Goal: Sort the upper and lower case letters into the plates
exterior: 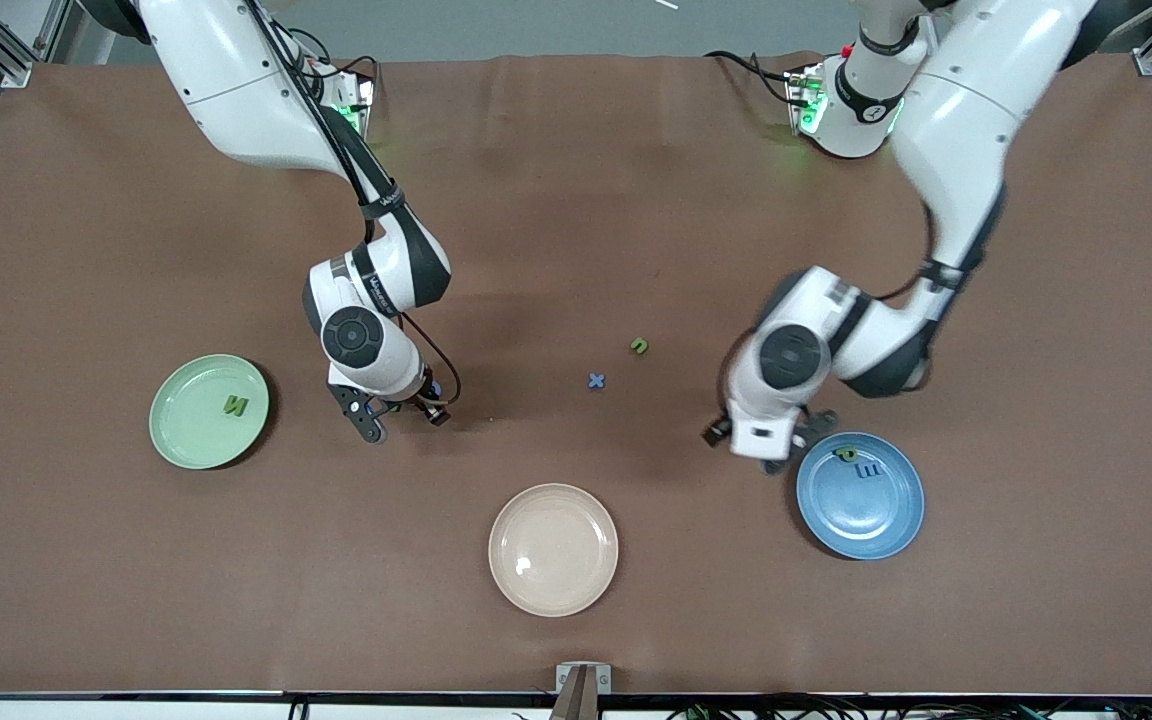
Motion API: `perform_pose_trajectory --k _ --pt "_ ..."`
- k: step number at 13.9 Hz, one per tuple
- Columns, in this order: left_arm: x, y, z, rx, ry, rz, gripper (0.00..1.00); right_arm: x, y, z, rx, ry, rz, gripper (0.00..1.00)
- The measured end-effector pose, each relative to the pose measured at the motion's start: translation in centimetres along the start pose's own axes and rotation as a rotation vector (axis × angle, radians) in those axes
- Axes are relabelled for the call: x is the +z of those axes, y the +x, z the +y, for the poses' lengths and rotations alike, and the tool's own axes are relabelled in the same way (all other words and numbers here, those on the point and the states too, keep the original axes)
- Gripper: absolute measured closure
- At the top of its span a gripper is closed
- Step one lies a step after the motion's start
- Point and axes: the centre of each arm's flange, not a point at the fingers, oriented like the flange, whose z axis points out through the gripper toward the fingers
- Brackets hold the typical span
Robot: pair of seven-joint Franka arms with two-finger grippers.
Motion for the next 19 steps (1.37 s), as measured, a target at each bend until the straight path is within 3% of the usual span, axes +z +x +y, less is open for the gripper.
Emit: perform_pose_trajectory --k 1,3,6,8,9,12,19 --pt "0.0 -3.5 1.2 -0.017 -0.001 0.002 0.03 0.4 0.0 0.2 0.001 -0.008 -0.001 0.27" --pt "0.7 -9.5 2.6 -0.059 -0.034 -0.002 0.12 0.7 0.0 0.3 0.002 -0.011 -0.002 0.33" --pt "3.2 -14.3 2.2 -0.123 -0.049 -0.02 0.17 0.6 -0.1 0.2 0.0 -0.005 -0.001 0.42" --pt "4.4 -15.2 1.5 -0.133 -0.034 -0.026 0.22 0.6 -0.4 0.1 -0.004 -0.004 0.0 0.46" --pt "4.8 -15.3 1.2 -0.133 -0.033 -0.029 0.22 0.6 -0.6 0.0 -0.007 -0.003 0.001 0.55" --pt "5.2 -15.3 1.0 -0.133 -0.041 -0.033 0.26 0.3 -0.9 0.0 -0.013 -0.005 0.002 0.65" --pt "6.0 -15.8 0.4 -0.126 -0.033 -0.038 0.43 -1.2 -1.7 -0.8 -0.05 -0.022 0.002 0.66"
